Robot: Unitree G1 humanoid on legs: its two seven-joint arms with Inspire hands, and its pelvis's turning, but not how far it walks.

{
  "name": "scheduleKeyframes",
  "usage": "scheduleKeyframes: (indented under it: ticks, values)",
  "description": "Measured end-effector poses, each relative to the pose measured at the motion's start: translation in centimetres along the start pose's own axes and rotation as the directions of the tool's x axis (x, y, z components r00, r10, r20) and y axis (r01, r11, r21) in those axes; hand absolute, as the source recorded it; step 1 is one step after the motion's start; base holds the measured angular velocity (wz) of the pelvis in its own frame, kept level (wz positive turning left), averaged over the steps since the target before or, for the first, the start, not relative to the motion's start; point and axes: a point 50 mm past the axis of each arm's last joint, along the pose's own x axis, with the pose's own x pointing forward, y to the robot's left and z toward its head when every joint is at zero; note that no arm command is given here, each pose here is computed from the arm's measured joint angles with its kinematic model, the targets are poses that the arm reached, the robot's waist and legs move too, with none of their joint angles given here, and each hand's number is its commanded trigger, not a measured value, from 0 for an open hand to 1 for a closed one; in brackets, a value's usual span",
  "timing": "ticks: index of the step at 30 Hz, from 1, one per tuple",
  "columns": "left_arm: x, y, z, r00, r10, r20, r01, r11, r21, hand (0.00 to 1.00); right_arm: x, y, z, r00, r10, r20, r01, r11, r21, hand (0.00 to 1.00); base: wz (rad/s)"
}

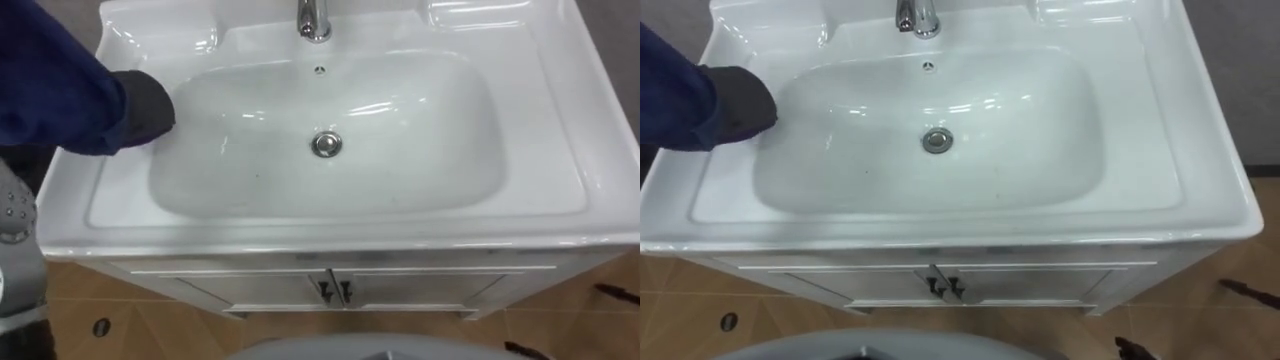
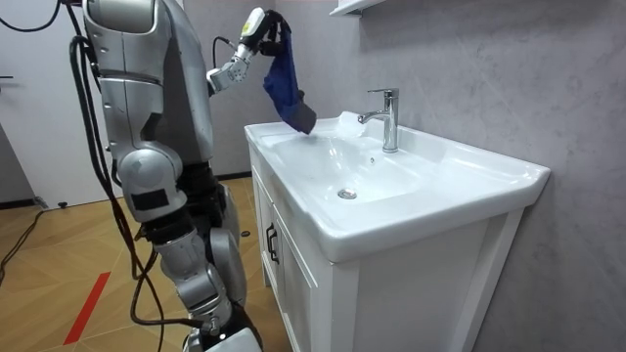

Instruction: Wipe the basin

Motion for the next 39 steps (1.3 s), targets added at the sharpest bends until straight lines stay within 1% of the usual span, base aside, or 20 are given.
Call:
scheduleKeyframes:
  ticks: [4, 6, 10, 13, 15, 16, 18, 20, 22, 24, 29, 33, 35, 39]
  values:
    - [-0.4, -0.5, 0.3, 0.999, -0.041, -0.005, 0.041, 0.999, -0.009, 1.00, 0.0, 0.0, 0.0, 1.000, -0.001, -0.011, 0.001, 1.000, 0.001, 0.00, 0.01]
    - [-1.0, -1.0, 0.3, 0.997, -0.064, -0.034, 0.063, 0.998, -0.025, 1.00, 0.0, 0.0, 0.1, 1.000, -0.005, -0.007, 0.005, 1.000, 0.001, 0.00, 0.02]
    - [-1.5, -1.9, 0.5, 0.994, -0.103, -0.043, 0.101, 0.994, -0.041, 1.00, 0.1, 0.0, 0.3, 1.000, -0.007, -0.003, 0.007, 1.000, -0.003, 0.00, 0.02]
    - [-2.8, -2.6, 0.8, 0.984, -0.170, -0.058, 0.166, 0.984, -0.067, 1.00, 0.1, 0.0, 0.6, 1.000, -0.012, 0.004, 0.012, 1.000, -0.004, 0.00, 0.00]
    - [-3.6, -3.0, 1.2, 0.970, -0.236, -0.049, 0.232, 0.970, -0.078, 1.00, 0.2, 0.3, 0.9, 1.000, -0.005, 0.011, 0.005, 1.000, 0.002, 0.00, 0.04]
    - [-3.8, -3.1, 1.3, 0.968, -0.248, -0.047, 0.244, 0.966, -0.081, 1.00, 0.2, 0.3, 1.0, 1.000, -0.003, 0.013, 0.003, 1.000, 0.003, 0.00, 0.05]
    - [-4.8, -3.5, 1.7, 0.953, -0.296, -0.065, 0.288, 0.952, -0.104, 1.00, 0.3, 0.6, 1.4, 1.000, 0.001, 0.024, -0.001, 1.000, 0.017, 0.00, 0.07]
    - [-5.3, -3.7, 2.0, 0.942, -0.330, -0.065, 0.322, 0.940, -0.118, 1.00, 0.3, 0.9, 1.7, 1.000, 0.007, 0.029, -0.009, 0.999, 0.042, 0.00, 0.05]
    - [-5.6, -4.0, 2.1, 0.935, -0.348, -0.065, 0.339, 0.933, -0.124, 1.00, 0.3, 1.2, 1.7, 0.999, 0.013, 0.031, -0.015, 0.998, 0.062, 0.00, 0.00]
    - [-6.3, -4.6, 2.2, 0.920, -0.384, -0.071, 0.374, 0.919, -0.129, 1.00, 0.3, 1.1, 1.7, 0.999, 0.011, 0.032, -0.014, 0.996, 0.090, 0.00, 0.04]
    - [-7.3, -5.6, 2.6, 0.894, -0.442, -0.071, 0.429, 0.892, -0.141, 1.00, 0.3, 1.1, 1.7, 0.999, 0.012, 0.033, -0.015, 0.995, 0.094, 0.00, 0.00]
    - [-8.6, -6.7, 2.1, 0.858, -0.505, -0.094, 0.492, 0.860, -0.132, 1.00, 0.3, 1.1, 1.7, 0.999, 0.010, 0.031, -0.014, 0.993, 0.116, 0.00, 0.00]
    - [-8.7, -6.7, 2.1, 0.856, -0.508, -0.097, 0.495, 0.859, -0.130, 1.00, 0.3, 1.1, 1.5, 1.000, 0.010, 0.028, -0.013, 0.992, 0.125, 0.00, 0.00]
    - [-8.2, -6.4, 1.5, 0.874, -0.475, -0.101, 0.463, 0.879, -0.117, 1.00, 0.3, 1.1, 1.5, 1.000, 0.007, 0.029, -0.011, 0.992, 0.128, 0.00, -0.06]
